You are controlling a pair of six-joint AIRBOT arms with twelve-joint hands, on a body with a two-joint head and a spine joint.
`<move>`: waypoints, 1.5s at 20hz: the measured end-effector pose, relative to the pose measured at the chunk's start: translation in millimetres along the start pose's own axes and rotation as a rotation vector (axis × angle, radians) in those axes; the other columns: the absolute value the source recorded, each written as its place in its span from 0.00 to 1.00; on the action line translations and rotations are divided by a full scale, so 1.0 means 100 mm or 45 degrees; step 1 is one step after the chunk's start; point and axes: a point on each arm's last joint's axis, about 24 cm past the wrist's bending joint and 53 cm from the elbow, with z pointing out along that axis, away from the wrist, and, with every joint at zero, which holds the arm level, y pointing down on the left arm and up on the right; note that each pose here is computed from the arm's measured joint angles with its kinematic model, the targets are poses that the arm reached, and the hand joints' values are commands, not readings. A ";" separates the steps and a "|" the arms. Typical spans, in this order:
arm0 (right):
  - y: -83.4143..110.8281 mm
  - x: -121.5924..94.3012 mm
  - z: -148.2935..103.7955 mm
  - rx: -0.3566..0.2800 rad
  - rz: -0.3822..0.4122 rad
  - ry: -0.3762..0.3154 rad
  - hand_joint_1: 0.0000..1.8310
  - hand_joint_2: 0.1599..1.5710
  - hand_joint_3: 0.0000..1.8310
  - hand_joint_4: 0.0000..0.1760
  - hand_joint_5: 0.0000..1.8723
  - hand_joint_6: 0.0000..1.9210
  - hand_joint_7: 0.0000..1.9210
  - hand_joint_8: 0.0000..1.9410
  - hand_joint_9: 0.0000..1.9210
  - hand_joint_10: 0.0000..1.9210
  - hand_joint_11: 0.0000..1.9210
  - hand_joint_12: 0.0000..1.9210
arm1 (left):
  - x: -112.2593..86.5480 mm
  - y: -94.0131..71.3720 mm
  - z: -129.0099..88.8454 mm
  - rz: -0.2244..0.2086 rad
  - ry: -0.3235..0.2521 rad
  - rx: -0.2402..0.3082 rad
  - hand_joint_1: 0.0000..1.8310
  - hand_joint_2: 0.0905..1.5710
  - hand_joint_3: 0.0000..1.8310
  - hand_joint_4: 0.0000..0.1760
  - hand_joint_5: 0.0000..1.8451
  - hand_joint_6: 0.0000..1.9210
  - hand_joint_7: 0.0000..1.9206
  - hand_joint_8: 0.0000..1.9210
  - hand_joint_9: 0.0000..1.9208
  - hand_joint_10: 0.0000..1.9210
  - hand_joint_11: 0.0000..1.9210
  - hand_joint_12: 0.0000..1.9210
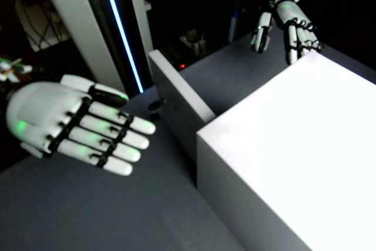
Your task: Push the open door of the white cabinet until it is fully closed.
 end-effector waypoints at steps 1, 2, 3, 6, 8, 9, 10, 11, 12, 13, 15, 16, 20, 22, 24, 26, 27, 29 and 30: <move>0.02 0.02 0.00 -0.011 0.002 0.012 0.06 0.89 0.00 0.00 0.04 0.02 0.04 0.00 0.03 0.05 0.00 0.24 | -0.01 -0.01 0.00 0.002 -0.003 0.003 0.24 0.79 0.00 0.00 0.16 0.00 0.06 0.00 0.03 0.00 0.00 0.25; 0.04 0.04 0.00 -0.022 0.005 0.021 0.05 0.88 0.00 0.00 0.05 0.03 0.06 0.01 0.04 0.08 0.00 0.43 | -0.02 -0.01 0.00 0.001 -0.007 0.005 0.24 0.79 0.00 0.00 0.16 0.00 0.06 0.00 0.03 0.00 0.00 0.26; 0.06 0.06 0.00 -0.029 0.007 0.029 0.05 0.86 0.00 0.00 0.07 0.07 0.10 0.01 0.02 0.21 0.00 0.60 | -0.02 -0.01 0.00 0.002 -0.007 0.005 0.23 0.79 0.00 0.00 0.16 0.00 0.06 0.00 0.03 0.00 0.00 0.27; 0.13 0.14 -0.01 -0.065 0.023 0.070 0.08 0.86 0.00 0.00 0.07 0.31 0.18 0.03 0.00 0.44 0.00 0.74 | -0.03 -0.01 0.00 0.001 -0.013 0.005 0.27 0.79 0.00 0.00 0.17 0.00 0.07 0.00 0.04 0.00 0.00 0.33; 0.16 0.20 -0.01 -0.078 0.025 0.102 0.11 0.88 0.00 0.00 0.06 0.36 0.19 0.03 0.01 0.43 0.00 0.73 | -0.04 -0.01 0.00 0.000 -0.018 0.004 0.26 0.79 0.00 0.00 0.16 0.00 0.07 0.00 0.03 0.00 0.00 0.32; 0.16 0.23 -0.02 -0.081 0.029 0.119 0.14 0.88 0.00 0.00 0.08 0.36 0.21 0.03 0.03 0.42 0.00 0.76 | -0.04 -0.01 0.00 0.000 -0.018 0.004 0.26 0.79 0.00 0.00 0.16 0.00 0.06 0.00 0.03 0.00 0.00 0.32; 0.17 0.25 -0.02 -0.088 0.027 0.135 0.14 0.88 0.00 0.00 0.08 0.36 0.21 0.03 0.03 0.42 0.00 0.76 | -0.04 -0.01 0.00 0.000 -0.017 0.005 0.26 0.79 0.00 0.00 0.16 0.00 0.06 0.00 0.03 0.00 0.00 0.32; 0.17 0.30 -0.01 -0.097 0.025 0.158 0.14 0.89 0.00 0.00 0.07 0.36 0.20 0.02 0.04 0.40 0.00 0.78 | -0.04 -0.01 0.00 0.000 -0.018 0.004 0.26 0.79 0.00 0.00 0.16 0.00 0.07 0.00 0.04 0.00 0.00 0.32; 0.16 0.33 0.00 -0.095 0.033 0.166 0.14 0.89 0.00 0.00 0.07 0.36 0.20 0.02 0.04 0.40 0.00 0.78 | -0.04 -0.01 0.00 0.000 -0.018 0.004 0.26 0.79 0.00 0.00 0.16 0.00 0.07 0.00 0.04 0.00 0.00 0.32; 0.16 0.36 0.01 -0.094 0.042 0.173 0.16 0.89 0.00 0.00 0.09 0.31 0.21 0.01 0.05 0.40 0.00 0.82 | -0.04 -0.01 0.00 0.001 -0.017 0.004 0.26 0.79 0.00 0.00 0.16 0.00 0.06 0.00 0.03 0.00 0.00 0.31; 0.19 0.39 0.04 -0.118 0.050 0.188 0.16 0.89 0.00 0.00 0.11 0.27 0.21 0.01 0.06 0.39 0.00 0.83 | -0.04 -0.01 0.00 0.000 -0.021 0.003 0.26 0.79 0.00 0.00 0.15 0.00 0.06 0.00 0.03 0.00 0.00 0.28; 0.23 0.41 0.07 -0.136 0.058 0.190 0.18 0.89 0.00 0.00 0.15 0.18 0.22 0.01 0.06 0.37 0.00 0.81 | -0.06 0.00 0.00 -0.002 -0.028 0.001 0.24 0.79 0.00 0.00 0.15 0.00 0.05 0.00 0.03 0.00 0.00 0.28; 0.28 0.54 0.17 -0.173 0.080 0.234 0.18 0.89 0.00 0.00 0.14 0.21 0.22 0.00 0.04 0.44 0.00 0.82 | -0.08 0.04 -0.04 -0.002 -0.041 -0.019 0.26 0.79 0.00 0.00 0.15 0.00 0.05 0.00 0.02 0.00 0.00 0.28; 0.31 0.59 0.20 -0.192 0.081 0.258 0.17 0.90 0.00 0.00 0.13 0.21 0.22 0.00 0.05 0.45 0.00 0.84 | -0.08 0.05 -0.05 -0.002 -0.044 -0.022 0.27 0.79 0.00 0.00 0.15 0.00 0.06 0.00 0.03 0.00 0.00 0.29; 0.34 0.62 0.22 -0.204 0.088 0.268 0.15 0.91 0.00 0.00 0.12 0.21 0.22 0.00 0.05 0.47 0.00 0.85 | -0.10 0.05 -0.05 -0.004 -0.052 -0.020 0.27 0.79 0.00 0.00 0.14 0.00 0.05 0.00 0.01 0.00 0.00 0.26; 0.37 0.63 0.26 -0.223 0.087 0.273 0.14 0.90 0.00 0.00 0.11 0.21 0.21 0.00 0.04 0.46 0.00 0.83 | -0.10 0.04 -0.05 -0.003 -0.051 -0.018 0.28 0.79 0.00 0.00 0.15 0.00 0.05 0.00 0.02 0.00 0.00 0.25; 0.38 0.63 0.28 -0.231 0.087 0.270 0.14 0.90 0.00 0.00 0.11 0.22 0.22 0.00 0.05 0.44 0.00 0.82 | -0.10 0.04 -0.05 -0.003 -0.053 -0.017 0.28 0.79 0.00 0.00 0.15 0.00 0.05 0.00 0.02 0.00 0.00 0.25; 0.41 0.66 0.32 -0.251 0.083 0.285 0.15 0.90 0.00 0.00 0.10 0.22 0.21 0.00 0.04 0.43 0.00 0.79 | -0.10 0.05 -0.06 -0.003 -0.053 -0.019 0.28 0.79 0.00 0.00 0.15 0.00 0.05 0.00 0.02 0.00 0.00 0.26; 0.44 0.70 0.35 -0.264 0.092 0.294 0.12 0.91 0.00 0.00 0.10 0.20 0.19 0.00 0.02 0.42 0.00 0.75 | -0.10 0.06 -0.06 -0.003 -0.054 -0.025 0.27 0.79 0.00 0.00 0.14 0.00 0.05 0.00 0.02 0.00 0.00 0.24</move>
